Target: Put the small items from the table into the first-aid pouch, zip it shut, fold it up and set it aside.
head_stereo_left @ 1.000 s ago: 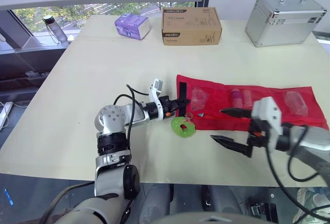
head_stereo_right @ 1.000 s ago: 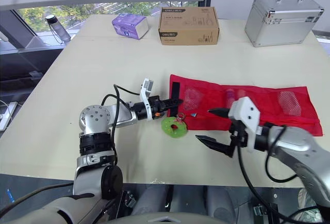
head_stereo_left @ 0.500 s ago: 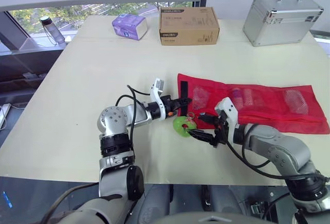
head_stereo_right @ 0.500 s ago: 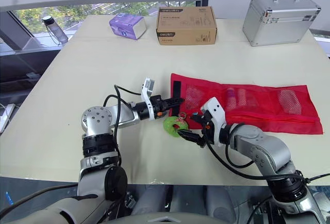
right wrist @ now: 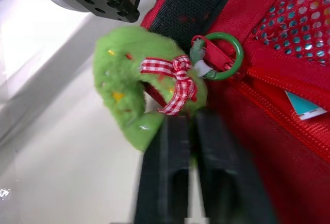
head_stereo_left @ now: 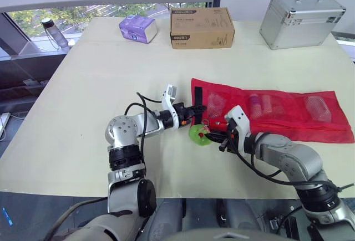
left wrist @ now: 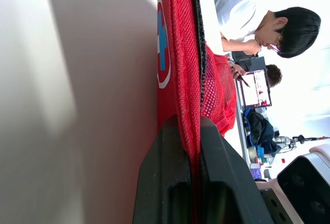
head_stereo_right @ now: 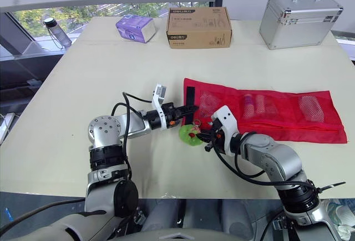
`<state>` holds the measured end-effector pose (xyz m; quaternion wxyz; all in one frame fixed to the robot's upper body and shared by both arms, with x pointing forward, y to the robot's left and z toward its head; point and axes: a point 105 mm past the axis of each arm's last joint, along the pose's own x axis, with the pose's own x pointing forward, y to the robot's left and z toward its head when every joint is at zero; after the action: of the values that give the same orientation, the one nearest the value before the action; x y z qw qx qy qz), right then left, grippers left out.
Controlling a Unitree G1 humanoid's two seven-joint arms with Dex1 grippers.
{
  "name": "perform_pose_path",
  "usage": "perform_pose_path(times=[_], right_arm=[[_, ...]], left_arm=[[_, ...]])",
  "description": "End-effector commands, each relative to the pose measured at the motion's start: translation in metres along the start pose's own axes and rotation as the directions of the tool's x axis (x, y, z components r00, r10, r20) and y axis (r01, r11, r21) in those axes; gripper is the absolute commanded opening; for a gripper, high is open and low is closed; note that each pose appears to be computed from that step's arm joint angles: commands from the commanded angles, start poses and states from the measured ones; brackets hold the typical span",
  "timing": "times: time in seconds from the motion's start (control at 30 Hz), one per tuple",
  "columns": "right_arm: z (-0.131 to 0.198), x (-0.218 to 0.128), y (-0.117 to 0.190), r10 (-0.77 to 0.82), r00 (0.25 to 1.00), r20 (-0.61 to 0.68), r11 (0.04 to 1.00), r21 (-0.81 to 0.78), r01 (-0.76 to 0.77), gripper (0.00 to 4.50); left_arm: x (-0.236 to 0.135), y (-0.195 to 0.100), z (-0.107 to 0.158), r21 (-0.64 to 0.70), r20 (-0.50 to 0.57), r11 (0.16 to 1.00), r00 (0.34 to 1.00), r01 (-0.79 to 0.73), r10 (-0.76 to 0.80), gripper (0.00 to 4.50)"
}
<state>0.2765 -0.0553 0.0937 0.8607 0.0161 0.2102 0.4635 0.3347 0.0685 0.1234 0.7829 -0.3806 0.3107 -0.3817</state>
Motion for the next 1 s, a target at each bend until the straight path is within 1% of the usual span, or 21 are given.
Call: perform_pose_path(times=[0.03,0.13,0.2,0.27,0.37,0.43,0.5,0.53,0.57,0.6,0.77,0.93,1.0], right_arm=[[0.011,-0.029,-0.018,-0.11,0.993,0.036,0.993,-0.036,0.112,0.03],[0.012,-0.05,-0.029,-0.178,0.984,0.03,0.983,-0.041,0.179,0.03],[0.002,-0.092,-0.055,-0.317,0.948,-0.015,0.948,-0.043,0.316,0.03],[-0.007,-0.137,-0.077,-0.451,0.89,-0.064,0.892,-0.046,0.449,0.03],[-0.021,-0.198,-0.108,-0.628,0.767,-0.131,0.777,-0.054,0.627,0.03],[-0.027,-0.244,-0.128,-0.743,0.648,-0.167,0.665,-0.072,0.743,0.03],[-0.03,-0.285,-0.144,-0.824,0.534,-0.192,0.558,-0.104,0.823,0.03],[-0.031,-0.298,-0.148,-0.843,0.499,-0.201,0.527,-0.118,0.842,0.03],[-0.031,-0.307,-0.152,-0.855,0.479,-0.201,0.507,-0.122,0.854,0.03],[-0.03,-0.311,-0.154,-0.857,0.476,-0.198,0.503,-0.117,0.857,0.03],[-0.032,-0.317,-0.164,-0.865,0.462,-0.197,0.491,-0.14,0.86,0.03],[-0.034,-0.31,-0.168,-0.856,0.481,-0.191,0.511,-0.17,0.842,0.03],[-0.034,-0.305,-0.167,-0.844,0.508,-0.174,0.535,-0.189,0.824,0.03]], left_arm=[[-0.006,-0.008,0.006,0.05,0.022,0.998,0.999,0.026,-0.027,0.0],[-0.01,-0.004,0.008,0.057,0.024,0.998,1.0,0.011,-0.012,0.0],[-0.021,0.005,0.015,0.068,0.037,0.997,0.999,-0.027,0.025,0.0],[-0.032,0.013,0.022,0.081,0.047,0.995,0.997,-0.062,0.058,0.0],[-0.044,0.022,0.028,0.096,0.052,0.99,0.994,-0.101,0.096,0.0],[-0.053,0.029,0.032,0.106,0.055,0.986,0.99,-0.133,0.127,0.0],[-0.062,0.038,0.038,0.114,0.065,0.979,0.985,-0.168,0.161,0.0],[-0.065,0.041,0.04,0.117,0.068,0.977,0.983,-0.179,0.172,0.0],[-0.068,0.043,0.041,0.12,0.07,0.975,0.981,-0.188,0.18,0.0],[-0.07,0.044,0.042,0.122,0.07,0.974,0.98,-0.192,0.184,0.0],[-0.077,0.049,0.045,0.138,0.075,0.968,0.977,-0.211,0.202,0.0],[-0.081,0.052,0.048,0.161,0.097,0.961,0.973,-0.225,0.212,0.0],[-0.083,0.054,0.051,0.191,0.127,0.95,0.966,-0.247,0.225,0.0]])
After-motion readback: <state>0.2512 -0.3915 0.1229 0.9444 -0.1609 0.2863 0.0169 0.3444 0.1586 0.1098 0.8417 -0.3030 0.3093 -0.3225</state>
